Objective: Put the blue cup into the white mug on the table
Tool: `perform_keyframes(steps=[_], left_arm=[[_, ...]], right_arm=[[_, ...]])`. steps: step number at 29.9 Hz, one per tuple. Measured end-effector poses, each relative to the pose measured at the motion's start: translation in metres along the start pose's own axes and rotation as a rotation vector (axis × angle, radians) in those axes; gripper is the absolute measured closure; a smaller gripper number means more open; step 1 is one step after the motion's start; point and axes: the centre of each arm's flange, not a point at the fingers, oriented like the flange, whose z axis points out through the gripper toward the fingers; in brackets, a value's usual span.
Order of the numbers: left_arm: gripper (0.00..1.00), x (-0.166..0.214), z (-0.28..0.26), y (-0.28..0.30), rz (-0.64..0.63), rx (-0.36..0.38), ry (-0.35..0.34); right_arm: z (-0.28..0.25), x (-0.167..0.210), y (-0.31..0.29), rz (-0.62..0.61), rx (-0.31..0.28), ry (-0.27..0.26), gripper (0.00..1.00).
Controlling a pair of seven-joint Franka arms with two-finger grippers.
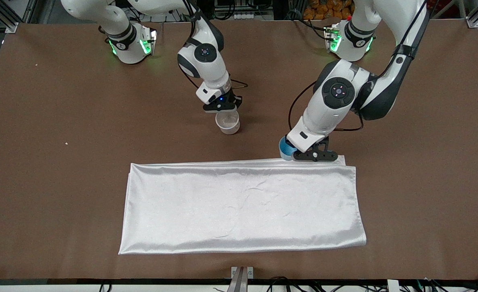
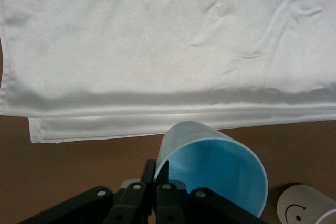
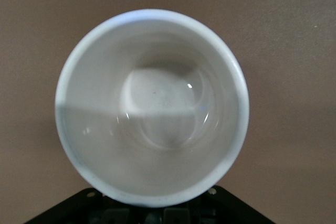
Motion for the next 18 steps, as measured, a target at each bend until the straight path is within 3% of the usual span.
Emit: perform_keyframes(steps=[2, 5, 8, 9, 10, 12, 13, 18], left_arm=[[0.96, 0.001, 0.001, 0.004, -0.008, -0.002, 0.0], [0.96, 0.001, 0.001, 0.01, -0.014, -0.007, 0.002], [0.96, -0.001, 0.002, 0.018, -0.022, -0.01, 0.002], [0.96, -0.002, 0.002, 0.021, -0.025, -0.011, 0.002], [0.96, -0.002, 0.002, 0.023, -0.028, -0.012, 0.002], [0.96, -0.004, 0.003, 0.026, -0.029, -0.013, 0.002], [0.96, -0.004, 0.003, 0.028, -0.028, -0.013, 0.002], [0.96, -0.007, 0.003, 0.035, -0.037, -0.015, 0.001]], right_arm=[[0.0, 0.002, 0.0, 0.027, 0.002, 0.002, 0.91], [-0.001, 0.004, -0.001, 0.063, 0.005, 0.005, 0.81], [-0.003, 0.005, -0.003, 0.088, 0.01, 0.009, 0.67], [-0.003, 0.005, -0.004, 0.092, 0.011, 0.009, 0.58], [-0.003, 0.006, -0.004, 0.095, 0.011, 0.009, 0.58], [-0.004, 0.006, -0.005, 0.099, 0.01, 0.008, 0.48], [-0.005, 0.007, -0.006, 0.1, 0.009, 0.007, 0.39], [-0.018, 0.011, -0.012, 0.102, -0.002, 0.001, 0.19]])
